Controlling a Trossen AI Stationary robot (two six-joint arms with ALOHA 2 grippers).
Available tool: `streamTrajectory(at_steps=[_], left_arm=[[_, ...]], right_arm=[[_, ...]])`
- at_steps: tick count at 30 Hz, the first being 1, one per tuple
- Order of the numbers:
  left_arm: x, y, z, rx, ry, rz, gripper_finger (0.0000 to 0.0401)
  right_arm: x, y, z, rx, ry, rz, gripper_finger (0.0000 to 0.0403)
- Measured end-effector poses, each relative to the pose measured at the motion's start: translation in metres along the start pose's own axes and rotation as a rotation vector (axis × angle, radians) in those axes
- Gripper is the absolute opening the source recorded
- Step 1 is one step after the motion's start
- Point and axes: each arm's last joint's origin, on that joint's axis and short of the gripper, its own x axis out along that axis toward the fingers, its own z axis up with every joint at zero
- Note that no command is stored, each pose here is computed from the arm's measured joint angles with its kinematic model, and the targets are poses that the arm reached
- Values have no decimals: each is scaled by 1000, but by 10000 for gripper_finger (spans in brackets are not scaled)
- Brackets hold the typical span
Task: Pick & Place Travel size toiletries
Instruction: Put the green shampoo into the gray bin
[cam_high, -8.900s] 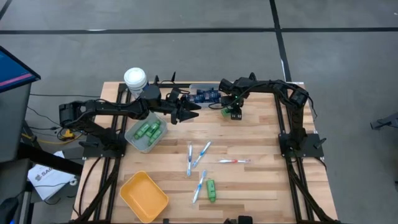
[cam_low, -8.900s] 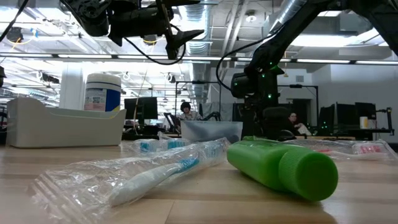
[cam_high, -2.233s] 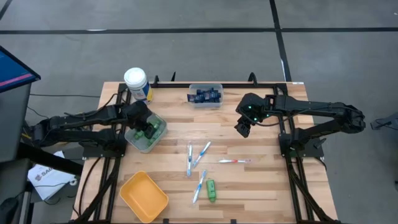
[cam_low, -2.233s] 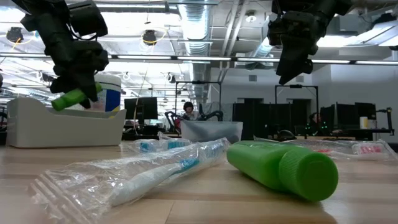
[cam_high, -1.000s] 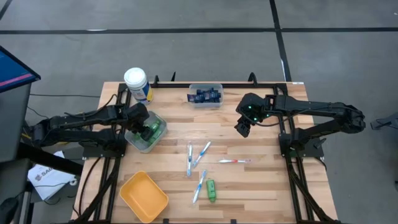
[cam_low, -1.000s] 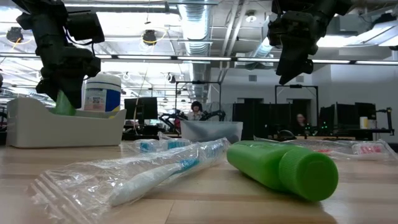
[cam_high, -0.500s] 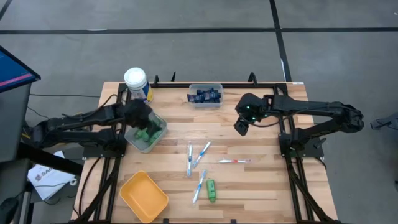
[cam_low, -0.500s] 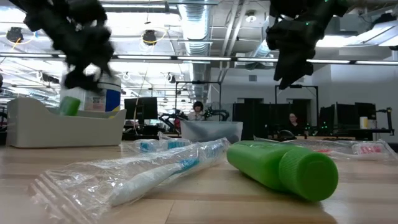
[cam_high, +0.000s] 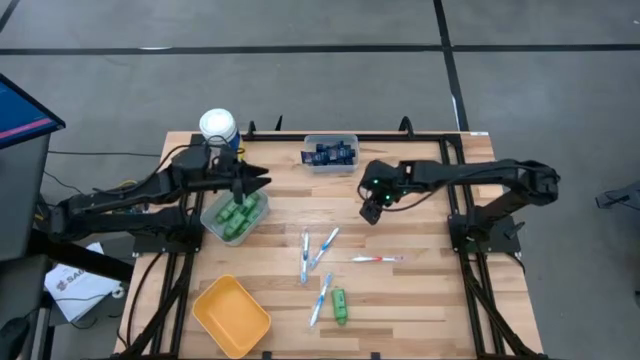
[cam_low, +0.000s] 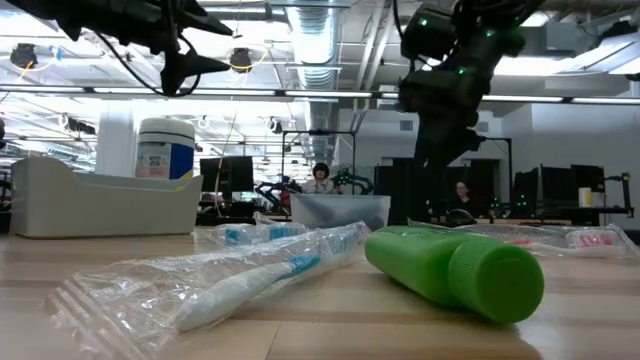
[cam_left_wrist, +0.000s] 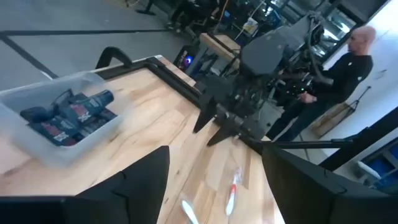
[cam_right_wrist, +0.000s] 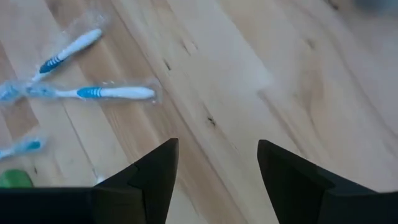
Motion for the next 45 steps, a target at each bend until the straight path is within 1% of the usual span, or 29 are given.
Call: streamTrajectory(at_steps=[4,8,19,24,27,34,38,42,45], left_arm=[[1,0,-1,3,11,-6,258],[1,0,-1,4,14,-14,258],[1,-4,-3,1,89,-142,258],[1,-11,-6,82,102,-184,259],[3,-14,-9,120,113,-200,256],[19,-16,-23,144,208,-204,255],[25,-17,-30,146,250,-210,255],[26,-19,-32,149,259,-226,255],[24,-23,-29,153,247,-274,255]], right_arm=[[11,3,-2,-10,33,-6,214],[11,5,-3,-1,45,18,213],[4,9,-2,14,11,46,205],[4,16,-5,30,19,56,206],[4,22,-8,41,27,66,206],[4,43,-19,92,42,101,207],[3,58,-27,144,41,114,206],[2,74,-39,203,42,110,199],[0,87,-49,248,55,135,192]])
